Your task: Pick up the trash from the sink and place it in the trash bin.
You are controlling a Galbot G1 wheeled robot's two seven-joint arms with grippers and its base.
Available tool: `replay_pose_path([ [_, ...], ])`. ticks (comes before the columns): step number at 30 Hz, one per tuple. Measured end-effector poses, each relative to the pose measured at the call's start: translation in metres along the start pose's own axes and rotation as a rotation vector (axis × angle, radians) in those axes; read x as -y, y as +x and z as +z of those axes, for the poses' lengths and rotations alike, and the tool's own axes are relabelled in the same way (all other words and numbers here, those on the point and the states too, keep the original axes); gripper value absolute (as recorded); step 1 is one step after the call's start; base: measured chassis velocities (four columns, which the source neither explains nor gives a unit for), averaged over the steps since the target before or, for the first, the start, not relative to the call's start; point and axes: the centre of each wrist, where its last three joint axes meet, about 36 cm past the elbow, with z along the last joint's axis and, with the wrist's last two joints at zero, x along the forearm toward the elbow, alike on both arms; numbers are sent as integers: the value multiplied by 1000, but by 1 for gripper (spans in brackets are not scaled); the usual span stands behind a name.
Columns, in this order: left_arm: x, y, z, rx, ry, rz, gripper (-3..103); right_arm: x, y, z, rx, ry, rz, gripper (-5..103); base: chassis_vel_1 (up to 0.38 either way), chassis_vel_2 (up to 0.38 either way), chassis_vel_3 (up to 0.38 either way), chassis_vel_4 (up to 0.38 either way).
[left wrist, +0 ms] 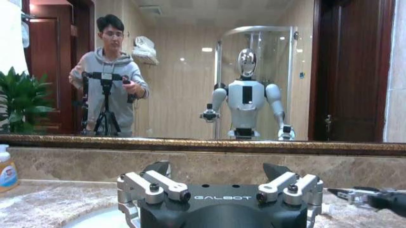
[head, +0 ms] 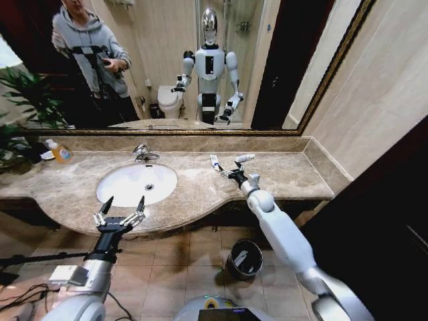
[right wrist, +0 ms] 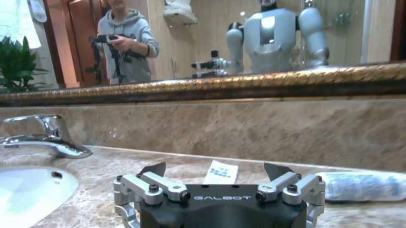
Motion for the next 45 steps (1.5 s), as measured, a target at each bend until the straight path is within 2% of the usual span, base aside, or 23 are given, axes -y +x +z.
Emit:
replay_pose_path([
  [6, 0, 0, 0, 0, 0, 0, 100, -18, -22, 8, -6, -4, -17, 100, 0, 0, 0, 0],
  [19, 0, 0, 0, 0, 0, 0, 100, -17, -64, 28, -54, 22, -10, 100, 0, 0, 0, 0],
  [22, 0, 0, 0, 0, 0, 0, 100, -19, -68, 32, -63, 19, -7, 103, 0, 0, 0, 0],
  [23, 0, 0, 0, 0, 0, 0, 100, -21, -71, 37, -72, 18, -2, 97, 0, 0, 0, 0],
  [26, 0, 0, 0, 0, 0, 0, 100, -21, -72, 42, -77, 22, 4, 92, 0, 0, 0, 0],
  [28, 0, 0, 0, 0, 0, 0, 100, -20, -73, 46, -75, 21, 11, 82, 0, 0, 0, 0],
  [29, 0, 0, 0, 0, 0, 0, 100, -20, -73, 46, -75, 21, 11, 82, 0, 0, 0, 0],
  [32, 0, 0, 0, 0, 0, 0, 100, -18, -72, 46, -71, 17, 16, 65, 0, 0, 0, 0],
  [34, 0, 0, 0, 0, 0, 0, 100, -18, -72, 46, -71, 16, 18, 65, 0, 0, 0, 0],
  [35, 0, 0, 0, 0, 0, 0, 100, -18, -71, 47, -71, 14, 19, 59, 0, 0, 0, 0],
  [36, 0, 0, 0, 0, 0, 0, 100, -18, -71, 47, -72, 12, 20, 48, 0, 0, 0, 0],
  [39, 0, 0, 0, 0, 0, 0, 100, -16, -69, 49, -73, 11, 24, 44, 0, 0, 0, 0],
  [40, 0, 0, 0, 0, 0, 0, 100, -15, -68, 50, -73, 10, 27, 38, 0, 0, 0, 0],
  [41, 0, 0, 0, 0, 0, 0, 100, -15, -68, 50, -73, 10, 27, 38, 0, 0, 0, 0],
  [44, 0, 0, 0, 0, 0, 0, 100, -11, -65, 53, -73, 8, 35, 27, 0, 0, 0, 0],
  [45, 0, 0, 0, 0, 0, 0, 100, -11, -65, 53, -73, 8, 35, 27, 0, 0, 0, 0],
])
